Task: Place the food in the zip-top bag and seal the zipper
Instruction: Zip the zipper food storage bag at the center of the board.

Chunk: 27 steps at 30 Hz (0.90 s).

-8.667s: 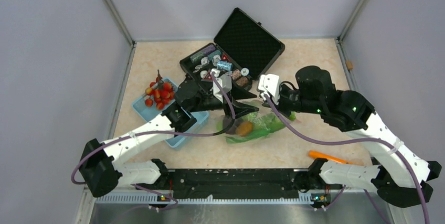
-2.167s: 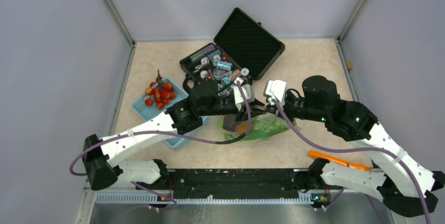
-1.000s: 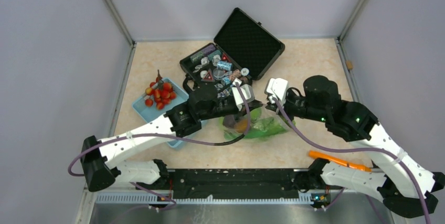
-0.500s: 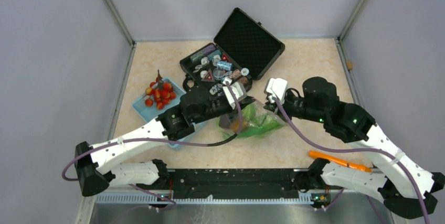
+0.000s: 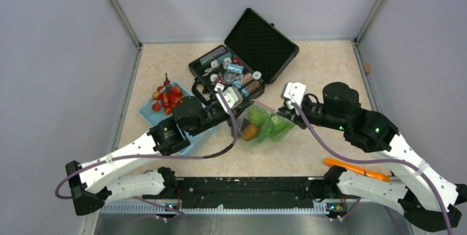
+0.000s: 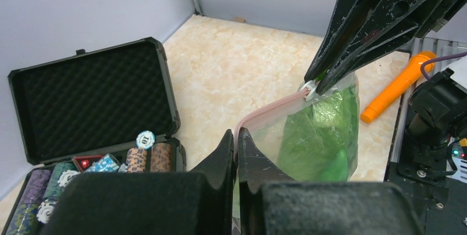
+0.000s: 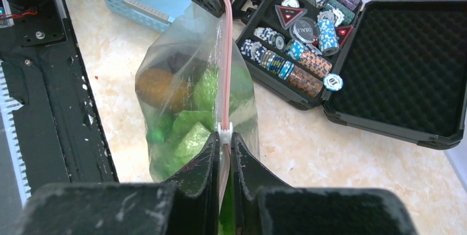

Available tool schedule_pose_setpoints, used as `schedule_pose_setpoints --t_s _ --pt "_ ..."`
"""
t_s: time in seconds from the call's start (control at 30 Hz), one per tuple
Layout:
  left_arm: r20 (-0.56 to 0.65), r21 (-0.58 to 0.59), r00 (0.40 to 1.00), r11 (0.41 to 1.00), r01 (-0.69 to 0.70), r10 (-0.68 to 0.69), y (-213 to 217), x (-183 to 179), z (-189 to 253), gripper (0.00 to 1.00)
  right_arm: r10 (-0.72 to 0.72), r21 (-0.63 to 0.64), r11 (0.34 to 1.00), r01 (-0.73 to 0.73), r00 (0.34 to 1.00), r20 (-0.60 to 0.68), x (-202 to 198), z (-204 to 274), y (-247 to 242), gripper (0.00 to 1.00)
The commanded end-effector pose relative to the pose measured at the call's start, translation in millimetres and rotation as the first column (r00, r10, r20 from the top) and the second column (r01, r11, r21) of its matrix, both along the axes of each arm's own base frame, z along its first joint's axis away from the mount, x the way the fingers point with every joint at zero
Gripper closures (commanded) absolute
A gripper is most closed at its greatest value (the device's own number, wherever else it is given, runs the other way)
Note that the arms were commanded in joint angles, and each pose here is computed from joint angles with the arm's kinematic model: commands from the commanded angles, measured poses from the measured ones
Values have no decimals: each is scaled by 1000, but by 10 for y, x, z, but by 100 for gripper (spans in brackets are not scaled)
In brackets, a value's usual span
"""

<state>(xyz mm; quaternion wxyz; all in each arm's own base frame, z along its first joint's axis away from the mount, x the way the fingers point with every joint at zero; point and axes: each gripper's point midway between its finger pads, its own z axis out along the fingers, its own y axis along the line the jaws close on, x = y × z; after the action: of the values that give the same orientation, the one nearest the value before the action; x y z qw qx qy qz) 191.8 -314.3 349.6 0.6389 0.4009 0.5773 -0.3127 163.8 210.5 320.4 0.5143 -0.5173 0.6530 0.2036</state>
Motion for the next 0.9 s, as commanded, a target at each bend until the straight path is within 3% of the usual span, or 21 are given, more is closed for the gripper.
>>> schedule_pose_setpoints --t_s 0.0,0.27,0.4,0.57,0.63,0.73,0.87 --pt "89 -145 970 966 -214 228 461 238 528 100 -54 -83 995 47 996 -74 -111 -228 -239 100" --pt "84 -148 956 952 -268 282 655 258 498 100 -79 -101 992 71 993 -83 -111 -268 -303 100" --pt "125 -104 990 994 -44 57 364 -18 464 100 -37 -65 997 33 997 -74 -124 -189 -211 100" --pt "134 -36 982 990 137 -131 106 -224 375 100 -8 9 1000 8 1000 -7 -43 12 -69 100" --pt "114 6 981 988 155 -155 80 -242 295 100 25 28 999 -26 1000 11 -24 47 23 90" --pt "109 26 978 984 174 -176 72 -273 256 100 14 3 1000 -15 998 65 147 40 79 63" --pt "103 41 976 981 187 -191 69 -297 270 100 76 -30 997 -74 992 98 300 -8 147 45"
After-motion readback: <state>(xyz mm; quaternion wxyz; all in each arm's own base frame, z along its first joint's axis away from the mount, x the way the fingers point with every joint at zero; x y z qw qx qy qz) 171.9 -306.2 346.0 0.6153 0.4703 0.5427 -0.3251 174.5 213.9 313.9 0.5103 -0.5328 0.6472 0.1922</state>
